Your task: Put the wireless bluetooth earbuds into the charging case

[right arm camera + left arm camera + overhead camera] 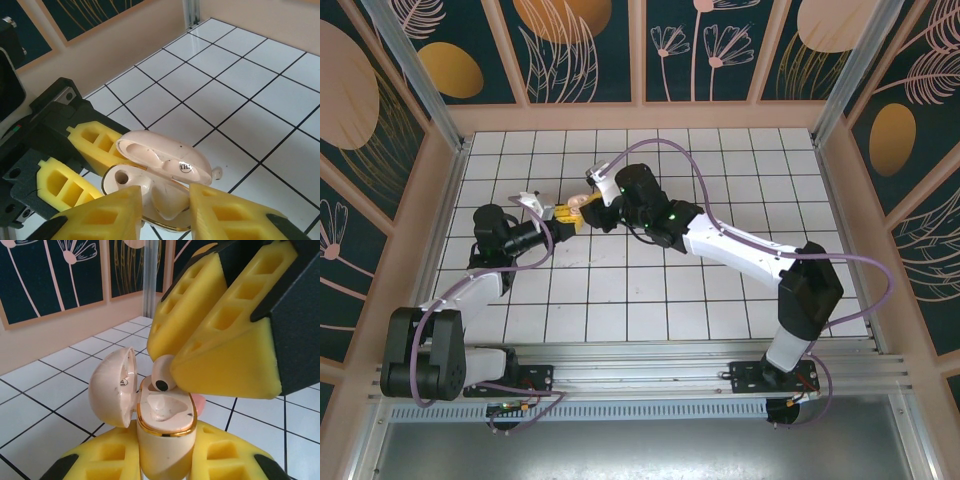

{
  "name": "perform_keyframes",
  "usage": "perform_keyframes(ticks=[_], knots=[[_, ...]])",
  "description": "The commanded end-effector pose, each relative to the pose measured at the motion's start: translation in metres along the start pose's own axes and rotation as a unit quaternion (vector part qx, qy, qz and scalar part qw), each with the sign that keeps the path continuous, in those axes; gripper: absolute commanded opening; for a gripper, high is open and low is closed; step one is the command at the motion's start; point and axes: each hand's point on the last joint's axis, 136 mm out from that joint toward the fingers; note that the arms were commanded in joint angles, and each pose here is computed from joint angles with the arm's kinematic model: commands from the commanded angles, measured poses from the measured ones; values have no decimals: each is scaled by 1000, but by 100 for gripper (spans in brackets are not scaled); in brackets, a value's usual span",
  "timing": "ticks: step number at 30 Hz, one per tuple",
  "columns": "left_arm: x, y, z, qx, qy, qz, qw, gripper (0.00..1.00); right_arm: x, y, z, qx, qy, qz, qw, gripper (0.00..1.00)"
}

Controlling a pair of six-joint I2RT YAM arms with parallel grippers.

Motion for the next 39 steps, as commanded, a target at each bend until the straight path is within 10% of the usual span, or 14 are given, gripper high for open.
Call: perform_keyframes(ticks=[1,23,39], knots=[[1,-14,3,34,-2,-8,999,12,0,-9,21,7,-38,-4,999,33],[1,-11,3,31,0,-4,1000,12,-22,-44,23,65,-68,-47,994,54],[2,-12,3,31,0,-4,1000,12,-51,-57,3,150,-91,-63,982,42]])
Point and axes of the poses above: each hand's point on the last joint's axis, 136 mm out from that joint toward the fingers, its own x axis out along the fingers, its own z axis along the line the jaws close on, y = z × x, and after that the axes turned 11 degrees about x, right-handed
